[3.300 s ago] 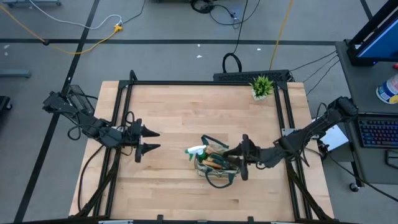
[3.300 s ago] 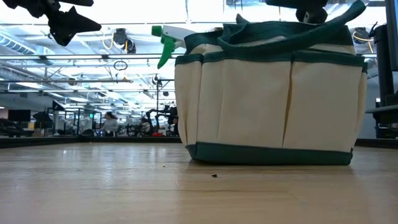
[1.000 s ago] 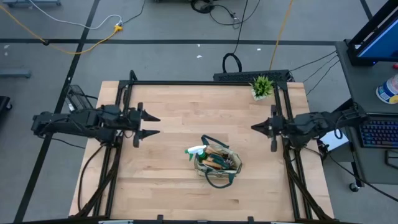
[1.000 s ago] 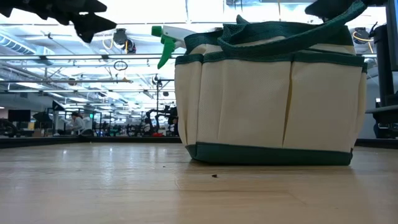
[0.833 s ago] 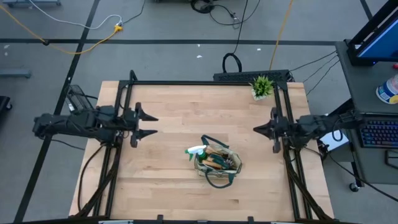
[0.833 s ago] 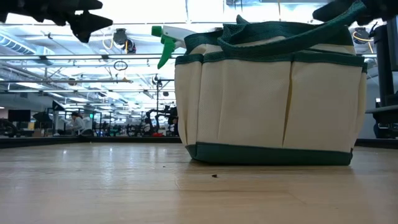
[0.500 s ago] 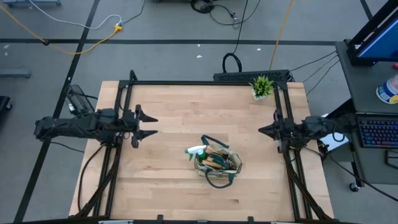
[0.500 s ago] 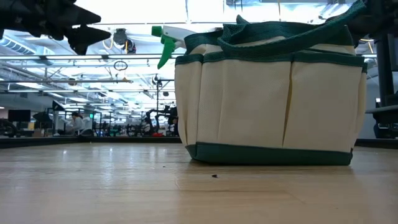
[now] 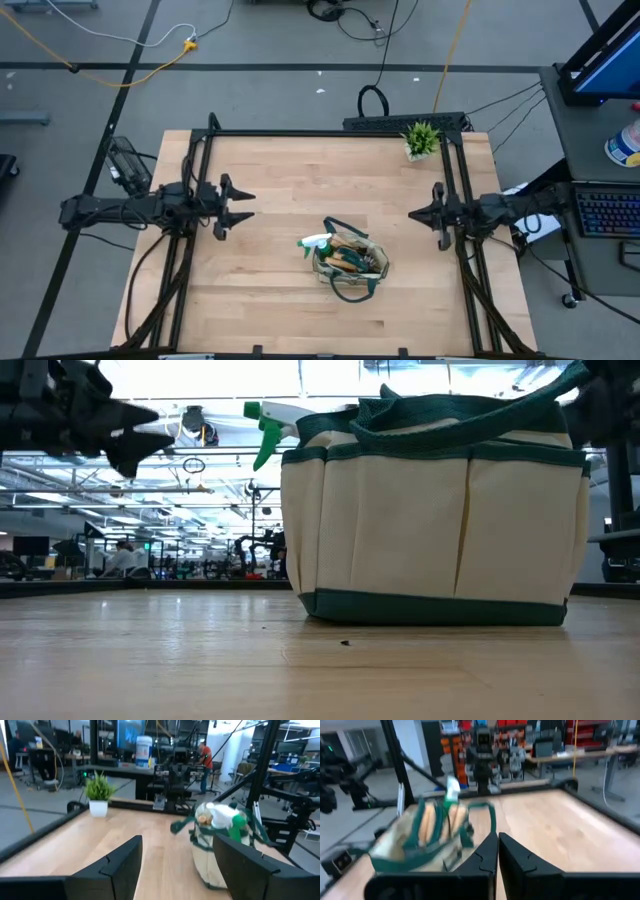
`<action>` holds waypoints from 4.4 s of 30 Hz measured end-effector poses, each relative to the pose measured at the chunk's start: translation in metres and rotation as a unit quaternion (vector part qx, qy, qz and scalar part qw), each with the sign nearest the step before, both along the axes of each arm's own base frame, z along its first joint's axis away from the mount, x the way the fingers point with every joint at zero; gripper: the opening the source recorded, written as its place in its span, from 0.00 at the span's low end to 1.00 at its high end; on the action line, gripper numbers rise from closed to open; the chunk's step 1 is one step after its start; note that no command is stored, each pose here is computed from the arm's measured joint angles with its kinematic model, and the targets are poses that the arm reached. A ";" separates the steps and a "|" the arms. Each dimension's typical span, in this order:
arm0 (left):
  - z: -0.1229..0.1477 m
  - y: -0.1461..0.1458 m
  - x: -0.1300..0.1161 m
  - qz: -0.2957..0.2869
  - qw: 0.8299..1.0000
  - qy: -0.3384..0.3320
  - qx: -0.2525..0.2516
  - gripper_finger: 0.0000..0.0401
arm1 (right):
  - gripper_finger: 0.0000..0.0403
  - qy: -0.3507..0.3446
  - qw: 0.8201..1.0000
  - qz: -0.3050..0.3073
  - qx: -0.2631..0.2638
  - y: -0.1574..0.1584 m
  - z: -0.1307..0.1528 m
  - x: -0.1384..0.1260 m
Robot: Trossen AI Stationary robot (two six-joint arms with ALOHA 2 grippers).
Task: Pick & Place Garden tools in Gardening bag
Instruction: Return to Home Position
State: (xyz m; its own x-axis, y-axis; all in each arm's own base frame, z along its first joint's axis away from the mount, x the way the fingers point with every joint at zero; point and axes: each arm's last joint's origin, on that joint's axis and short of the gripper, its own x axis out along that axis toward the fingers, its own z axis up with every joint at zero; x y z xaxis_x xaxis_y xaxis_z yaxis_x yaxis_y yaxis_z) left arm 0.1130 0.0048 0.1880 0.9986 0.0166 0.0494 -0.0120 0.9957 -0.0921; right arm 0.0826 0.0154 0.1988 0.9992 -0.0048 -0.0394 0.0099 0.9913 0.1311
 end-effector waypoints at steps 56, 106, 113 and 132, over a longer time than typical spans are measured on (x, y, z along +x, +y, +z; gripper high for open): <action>-0.023 0.003 -0.001 0.054 0.997 0.047 -0.036 0.62 | 0.02 0.032 0.998 0.003 -0.048 0.003 -0.035 0.009; -0.023 0.003 -0.001 0.054 0.997 0.047 -0.036 0.62 | 0.02 0.033 0.998 0.003 -0.048 0.003 -0.035 0.009; -0.023 0.003 -0.001 0.054 0.997 0.047 -0.036 0.62 | 0.02 0.033 0.998 0.003 -0.048 0.003 -0.035 0.009; -0.023 0.003 -0.001 0.054 0.997 0.047 -0.036 0.62 | 0.02 0.033 0.998 0.003 -0.048 0.003 -0.035 0.009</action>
